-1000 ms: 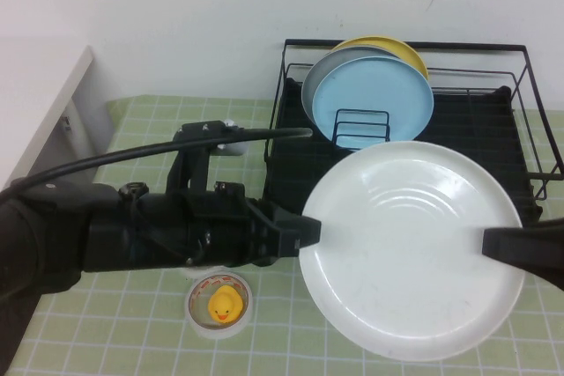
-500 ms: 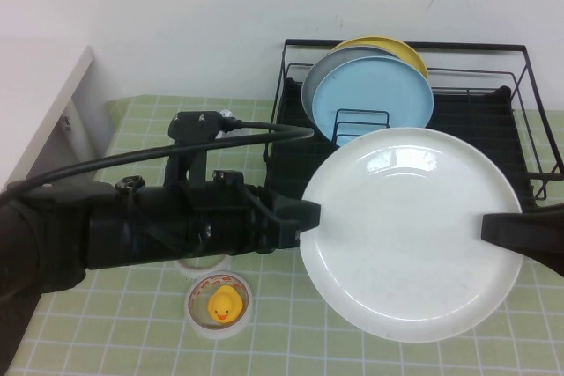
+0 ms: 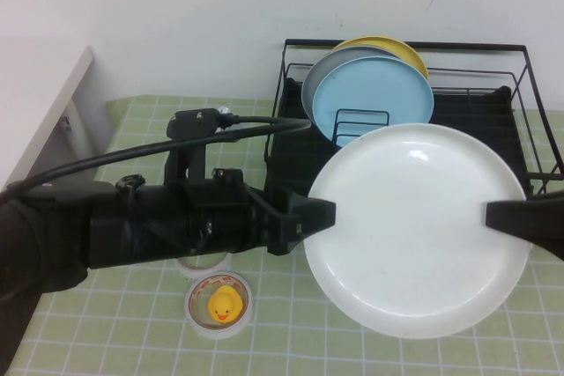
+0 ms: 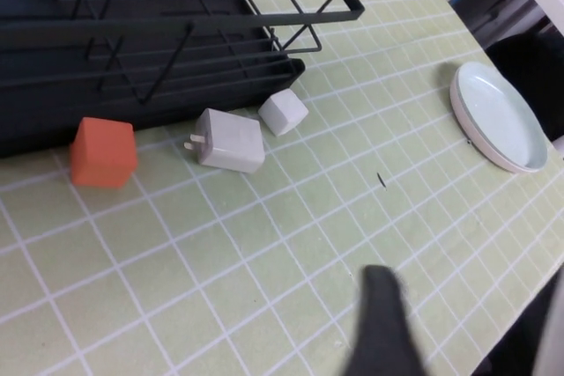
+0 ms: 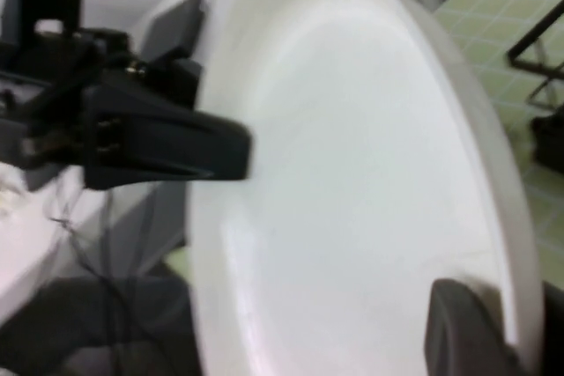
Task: Place plate on rack
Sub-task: Hand over the plate
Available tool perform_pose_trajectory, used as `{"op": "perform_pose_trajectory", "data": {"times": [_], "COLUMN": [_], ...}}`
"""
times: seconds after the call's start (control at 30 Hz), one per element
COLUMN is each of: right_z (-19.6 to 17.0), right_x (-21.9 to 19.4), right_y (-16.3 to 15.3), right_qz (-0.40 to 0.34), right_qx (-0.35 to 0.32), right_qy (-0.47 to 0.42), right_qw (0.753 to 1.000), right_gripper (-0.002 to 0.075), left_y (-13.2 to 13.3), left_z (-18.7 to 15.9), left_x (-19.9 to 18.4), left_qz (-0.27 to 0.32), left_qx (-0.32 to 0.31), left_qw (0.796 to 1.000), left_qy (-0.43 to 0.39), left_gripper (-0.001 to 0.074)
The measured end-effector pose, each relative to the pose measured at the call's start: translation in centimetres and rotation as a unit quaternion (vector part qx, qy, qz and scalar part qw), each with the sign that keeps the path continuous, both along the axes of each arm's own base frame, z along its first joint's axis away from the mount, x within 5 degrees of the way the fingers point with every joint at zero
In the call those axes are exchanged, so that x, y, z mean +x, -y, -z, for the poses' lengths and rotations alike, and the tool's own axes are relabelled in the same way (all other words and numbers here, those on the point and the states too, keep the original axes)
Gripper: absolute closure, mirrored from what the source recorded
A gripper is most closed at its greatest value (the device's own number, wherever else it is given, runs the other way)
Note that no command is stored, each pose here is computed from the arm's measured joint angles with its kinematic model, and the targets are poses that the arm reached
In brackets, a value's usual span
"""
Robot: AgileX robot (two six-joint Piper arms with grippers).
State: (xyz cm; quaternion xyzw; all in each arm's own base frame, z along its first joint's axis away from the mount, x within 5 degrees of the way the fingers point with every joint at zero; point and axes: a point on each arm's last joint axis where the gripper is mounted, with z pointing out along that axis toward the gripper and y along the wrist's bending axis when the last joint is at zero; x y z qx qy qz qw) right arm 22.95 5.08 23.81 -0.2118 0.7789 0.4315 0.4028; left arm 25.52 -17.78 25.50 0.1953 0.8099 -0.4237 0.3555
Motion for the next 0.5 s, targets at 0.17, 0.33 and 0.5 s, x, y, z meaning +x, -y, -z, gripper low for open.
{"op": "perform_pose_trajectory", "data": {"times": [0.17,0.33,0.5], "right_z": [-1.2,-2.8,-3.8], "right_x": [1.5,3.5,5.8], "right_y": [0.5,1.0,1.5], "right_qz": [0.008,0.016,0.029], "right_qx": [-0.049,-0.085,-0.11], "right_qy": [0.035,0.073,0.106], "right_qw": [0.998,0.994,0.988], "right_gripper": [0.0643,0.0643,0.0644], "left_y": [-0.4,-3.0,-6.8], "left_z": [-0.1,-1.2,-2.8], "left_x": [0.2,0.8,1.3], "left_qz": [-0.015,-0.057,-0.109], "left_qx": [-0.001,-0.001,-0.006], "left_qw": [1.0,0.998,0.994], "left_qy": [-0.006,-0.009,0.001], "left_gripper": [0.0244,0.0293,0.039]}}
